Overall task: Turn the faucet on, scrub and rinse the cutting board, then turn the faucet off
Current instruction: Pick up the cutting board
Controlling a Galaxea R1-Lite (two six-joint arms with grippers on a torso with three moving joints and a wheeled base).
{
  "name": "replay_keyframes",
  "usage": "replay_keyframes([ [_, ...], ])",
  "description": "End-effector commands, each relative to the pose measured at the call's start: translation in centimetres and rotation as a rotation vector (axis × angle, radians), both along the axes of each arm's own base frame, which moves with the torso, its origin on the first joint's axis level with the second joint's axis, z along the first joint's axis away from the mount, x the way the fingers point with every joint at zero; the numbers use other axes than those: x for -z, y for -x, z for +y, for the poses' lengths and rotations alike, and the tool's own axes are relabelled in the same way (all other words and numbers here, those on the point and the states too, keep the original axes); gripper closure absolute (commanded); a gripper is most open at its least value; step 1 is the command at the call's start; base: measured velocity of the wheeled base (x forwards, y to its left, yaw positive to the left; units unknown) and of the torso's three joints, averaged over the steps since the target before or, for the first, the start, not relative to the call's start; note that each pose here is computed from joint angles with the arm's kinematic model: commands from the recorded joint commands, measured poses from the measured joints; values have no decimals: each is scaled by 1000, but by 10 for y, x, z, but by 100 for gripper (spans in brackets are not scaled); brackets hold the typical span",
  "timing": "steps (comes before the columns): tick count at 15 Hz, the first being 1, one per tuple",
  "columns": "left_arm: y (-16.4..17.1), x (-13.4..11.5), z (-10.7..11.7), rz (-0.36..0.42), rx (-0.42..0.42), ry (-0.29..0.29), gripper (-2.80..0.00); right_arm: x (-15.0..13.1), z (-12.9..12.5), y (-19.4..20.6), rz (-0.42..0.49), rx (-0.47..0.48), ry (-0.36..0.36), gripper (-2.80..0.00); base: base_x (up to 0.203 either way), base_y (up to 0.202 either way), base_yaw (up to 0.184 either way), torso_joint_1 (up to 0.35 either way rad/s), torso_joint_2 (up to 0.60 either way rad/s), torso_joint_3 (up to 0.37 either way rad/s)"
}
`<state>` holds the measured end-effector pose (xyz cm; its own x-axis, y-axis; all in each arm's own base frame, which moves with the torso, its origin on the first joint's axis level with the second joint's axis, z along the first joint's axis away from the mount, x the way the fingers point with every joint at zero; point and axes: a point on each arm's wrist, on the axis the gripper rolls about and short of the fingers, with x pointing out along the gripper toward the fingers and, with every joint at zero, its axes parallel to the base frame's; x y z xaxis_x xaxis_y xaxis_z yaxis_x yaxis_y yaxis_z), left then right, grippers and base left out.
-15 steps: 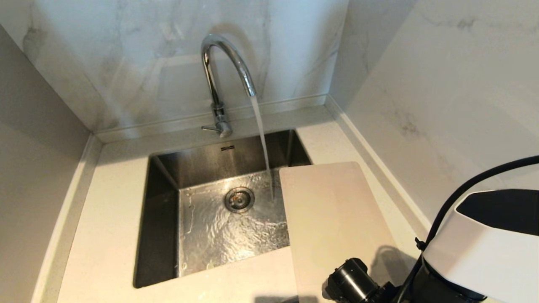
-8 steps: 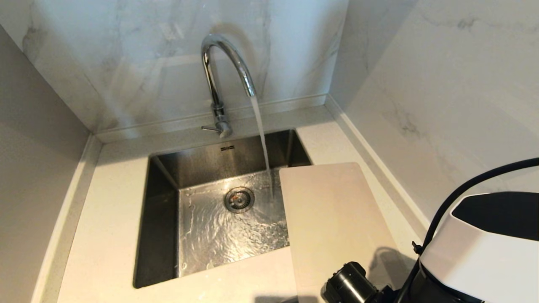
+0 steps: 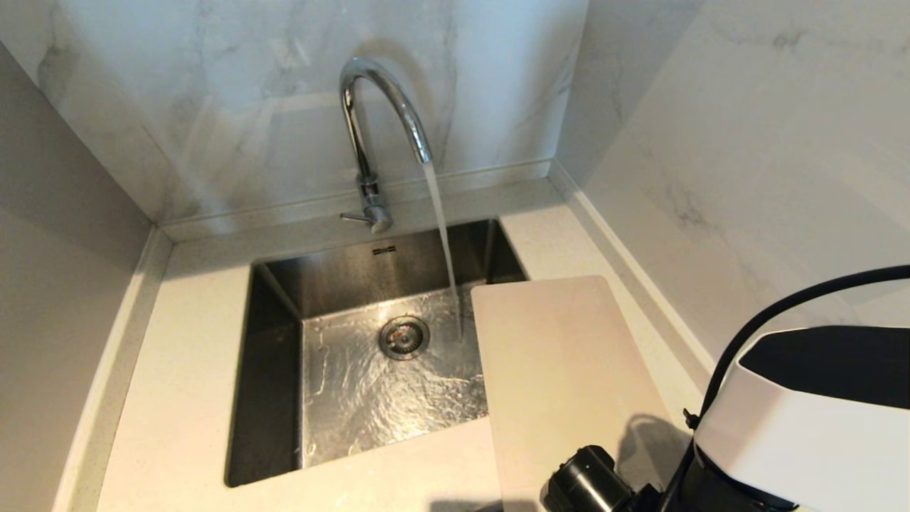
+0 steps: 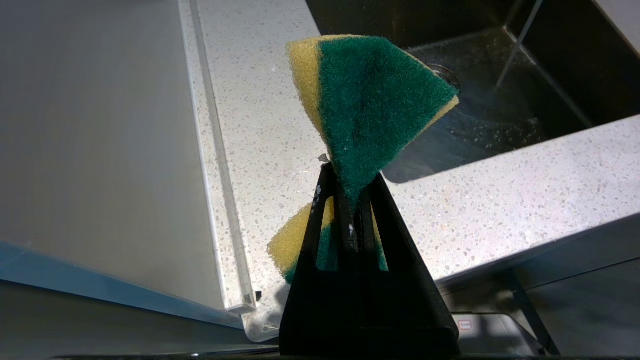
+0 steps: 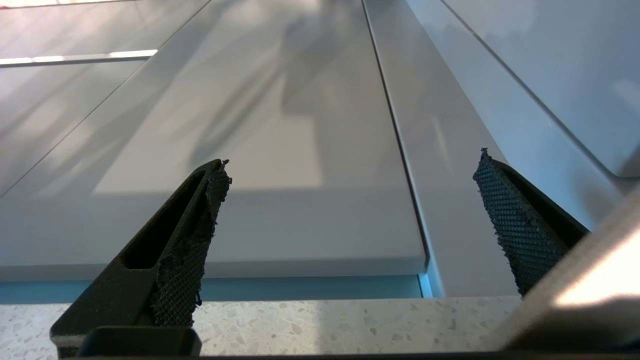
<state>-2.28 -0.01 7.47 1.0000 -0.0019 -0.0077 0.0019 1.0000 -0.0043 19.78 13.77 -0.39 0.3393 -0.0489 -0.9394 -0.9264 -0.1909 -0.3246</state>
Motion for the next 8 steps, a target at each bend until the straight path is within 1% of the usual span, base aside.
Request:
replay_keyframes([
  [1,0,1,0,1,0,0,0,5,0,0,14,-4,14,-280,0,0,0,0,0,0],
  [8,0,1,0,2,0,0,0,7,1,-2,19,-5,17,-280,0,0,0,0,0,0],
])
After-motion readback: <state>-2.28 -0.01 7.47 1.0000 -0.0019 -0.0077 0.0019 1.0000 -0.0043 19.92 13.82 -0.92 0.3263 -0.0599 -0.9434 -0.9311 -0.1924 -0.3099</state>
